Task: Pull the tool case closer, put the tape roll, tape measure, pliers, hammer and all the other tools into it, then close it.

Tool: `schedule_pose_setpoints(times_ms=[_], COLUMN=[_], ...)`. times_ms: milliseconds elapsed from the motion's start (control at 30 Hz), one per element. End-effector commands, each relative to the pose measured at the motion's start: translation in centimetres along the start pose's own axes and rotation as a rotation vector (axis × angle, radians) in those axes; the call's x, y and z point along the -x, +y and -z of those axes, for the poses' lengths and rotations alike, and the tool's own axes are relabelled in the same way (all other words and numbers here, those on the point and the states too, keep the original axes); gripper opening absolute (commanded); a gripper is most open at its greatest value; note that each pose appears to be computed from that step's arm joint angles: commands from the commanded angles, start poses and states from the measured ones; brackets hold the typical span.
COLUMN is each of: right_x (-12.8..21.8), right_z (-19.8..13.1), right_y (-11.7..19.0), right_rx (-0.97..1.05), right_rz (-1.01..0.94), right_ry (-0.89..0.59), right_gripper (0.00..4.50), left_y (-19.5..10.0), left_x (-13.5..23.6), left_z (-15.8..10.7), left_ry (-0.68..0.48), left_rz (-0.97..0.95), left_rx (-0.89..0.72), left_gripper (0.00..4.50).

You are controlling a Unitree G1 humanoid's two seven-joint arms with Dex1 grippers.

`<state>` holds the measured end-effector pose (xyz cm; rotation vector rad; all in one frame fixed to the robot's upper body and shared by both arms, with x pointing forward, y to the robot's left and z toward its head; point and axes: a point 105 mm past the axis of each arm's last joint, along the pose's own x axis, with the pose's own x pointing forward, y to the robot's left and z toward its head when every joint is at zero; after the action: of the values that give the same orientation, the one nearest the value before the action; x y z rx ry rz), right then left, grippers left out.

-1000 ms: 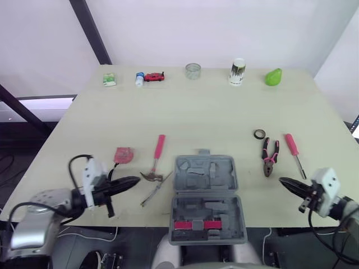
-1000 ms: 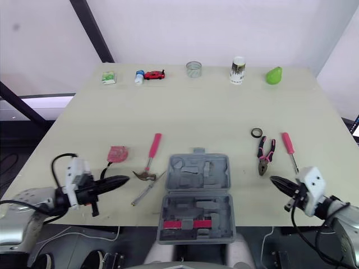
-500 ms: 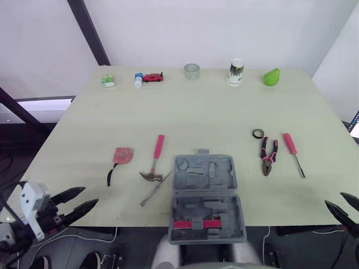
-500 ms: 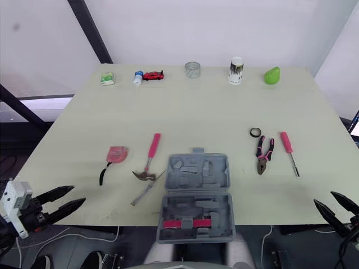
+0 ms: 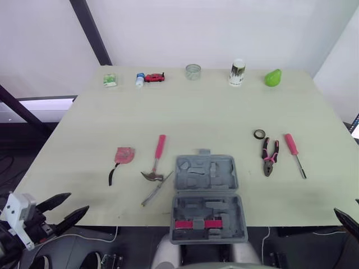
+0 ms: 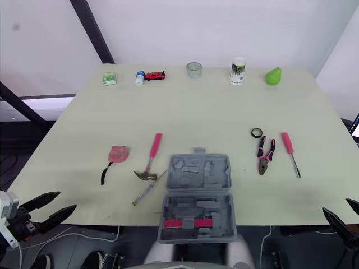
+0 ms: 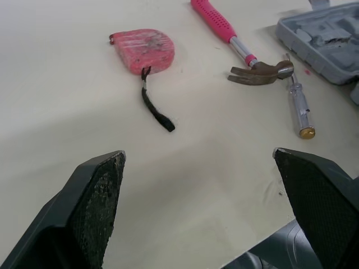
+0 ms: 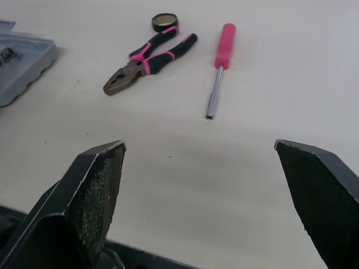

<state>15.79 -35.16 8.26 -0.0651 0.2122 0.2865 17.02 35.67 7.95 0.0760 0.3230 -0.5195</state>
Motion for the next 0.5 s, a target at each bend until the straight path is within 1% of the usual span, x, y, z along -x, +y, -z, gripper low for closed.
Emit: schedule_pose_setpoints(times_ms=[33, 233, 333, 400, 500], right_x=[-2.4, -7.1, -9.0, -10.3, -13.1], right_z=[-3.5, -6.5, -7.0, -7.5, -9.0], right_y=[0.5, 2.1, 2.5, 2.7, 3.2], right_rx=[0.074, 0.151, 0.24, 0.265, 0.372], right_rz=[-0.052, -0.172, -0.235, -0.277, -0.364], right_ry=[-0.018, 0.015, 0.088, 0.122, 0.181], right_gripper=[4.48, 4.48, 4.48, 4.48, 4.48], left_y=[-0.7, -2.6, -3.9, -4.7, -6.4], left_x=[-1.5, -4.8, -6.3, -7.1, -8.8], left_z=[-2.7, -6.0, -7.2, -8.0, -9.5], left_ry=[-0.062, -0.122, -0.136, -0.147, -0.166], left_rz=[0.081, 0.227, 0.307, 0.35, 0.452], left_rx=[-0.091, -0.158, -0.19, -0.206, -0.234], left_gripper=[4.5, 4.5, 4.5, 4.5, 4.5])
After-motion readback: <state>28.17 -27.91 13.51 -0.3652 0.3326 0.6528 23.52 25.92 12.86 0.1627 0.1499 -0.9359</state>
